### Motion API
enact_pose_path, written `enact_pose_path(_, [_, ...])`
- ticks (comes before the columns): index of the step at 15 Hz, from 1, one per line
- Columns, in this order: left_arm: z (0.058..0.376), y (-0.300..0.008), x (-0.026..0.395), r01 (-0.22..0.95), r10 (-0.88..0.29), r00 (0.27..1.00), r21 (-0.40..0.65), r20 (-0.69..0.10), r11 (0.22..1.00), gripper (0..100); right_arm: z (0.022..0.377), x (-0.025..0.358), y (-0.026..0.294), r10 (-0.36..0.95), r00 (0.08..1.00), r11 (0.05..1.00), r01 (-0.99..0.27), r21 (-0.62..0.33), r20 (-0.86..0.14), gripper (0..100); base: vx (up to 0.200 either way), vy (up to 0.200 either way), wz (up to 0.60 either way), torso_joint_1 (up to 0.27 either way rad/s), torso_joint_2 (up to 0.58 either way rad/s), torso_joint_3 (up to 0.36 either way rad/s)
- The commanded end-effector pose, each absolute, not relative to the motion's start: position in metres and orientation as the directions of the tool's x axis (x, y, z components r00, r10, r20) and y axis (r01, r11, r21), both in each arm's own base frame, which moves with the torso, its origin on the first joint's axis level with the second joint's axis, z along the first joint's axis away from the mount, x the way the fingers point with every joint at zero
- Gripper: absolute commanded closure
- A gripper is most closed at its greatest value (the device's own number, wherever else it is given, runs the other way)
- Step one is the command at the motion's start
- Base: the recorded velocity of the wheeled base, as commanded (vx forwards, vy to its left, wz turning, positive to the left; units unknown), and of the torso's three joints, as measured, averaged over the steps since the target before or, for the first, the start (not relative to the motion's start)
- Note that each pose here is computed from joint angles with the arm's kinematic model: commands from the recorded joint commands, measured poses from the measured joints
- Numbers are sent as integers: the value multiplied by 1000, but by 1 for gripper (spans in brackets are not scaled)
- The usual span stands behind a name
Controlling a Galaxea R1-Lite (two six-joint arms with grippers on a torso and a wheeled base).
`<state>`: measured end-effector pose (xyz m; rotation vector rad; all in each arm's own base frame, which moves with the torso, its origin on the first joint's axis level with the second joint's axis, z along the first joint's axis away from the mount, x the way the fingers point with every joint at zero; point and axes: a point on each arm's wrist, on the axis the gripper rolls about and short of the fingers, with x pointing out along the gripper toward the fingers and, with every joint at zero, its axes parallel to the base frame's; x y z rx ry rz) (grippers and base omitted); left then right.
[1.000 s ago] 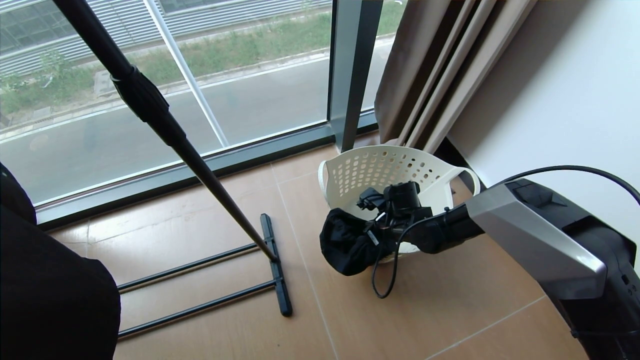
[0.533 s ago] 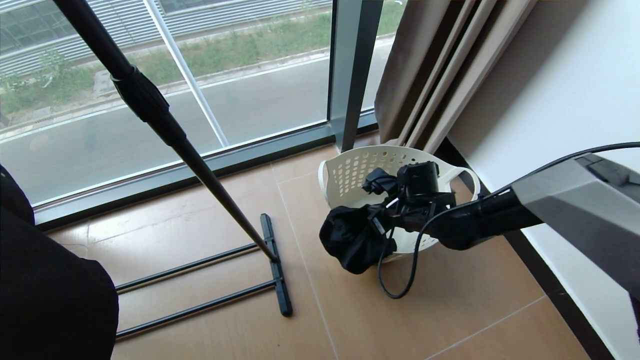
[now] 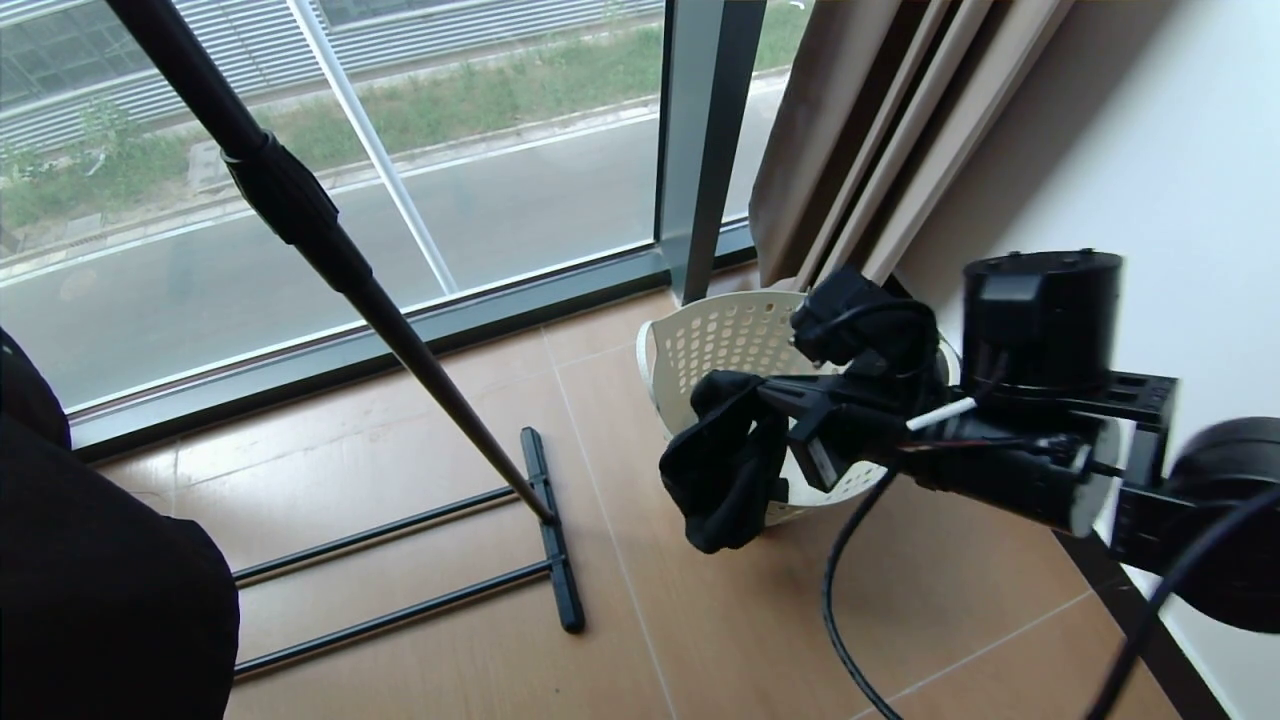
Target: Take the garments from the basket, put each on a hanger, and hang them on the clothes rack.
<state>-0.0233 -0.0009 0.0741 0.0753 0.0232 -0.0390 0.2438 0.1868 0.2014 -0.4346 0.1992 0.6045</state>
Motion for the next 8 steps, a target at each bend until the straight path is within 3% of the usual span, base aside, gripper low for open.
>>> enact_pose_path(1, [74, -1, -23, 39, -37, 999, 74, -26, 997, 0, 227, 165, 159, 604, 770, 696, -635, -337, -204, 100, 0, 0, 0, 0, 0, 0])
enact_pose_path(4, [74, -1, -23, 42, -40, 999, 76, -26, 996, 0, 230, 137, 131, 619, 770, 702, -631, -331, -155, 100, 0, 0, 0, 1, 1, 24])
enact_pose_path(8, [74, -2, -23, 74, -72, 997, 66, -24, 995, 0, 227, 147, 129, 581, 796, 726, -602, -332, -173, 100, 0, 0, 0, 1, -1, 161])
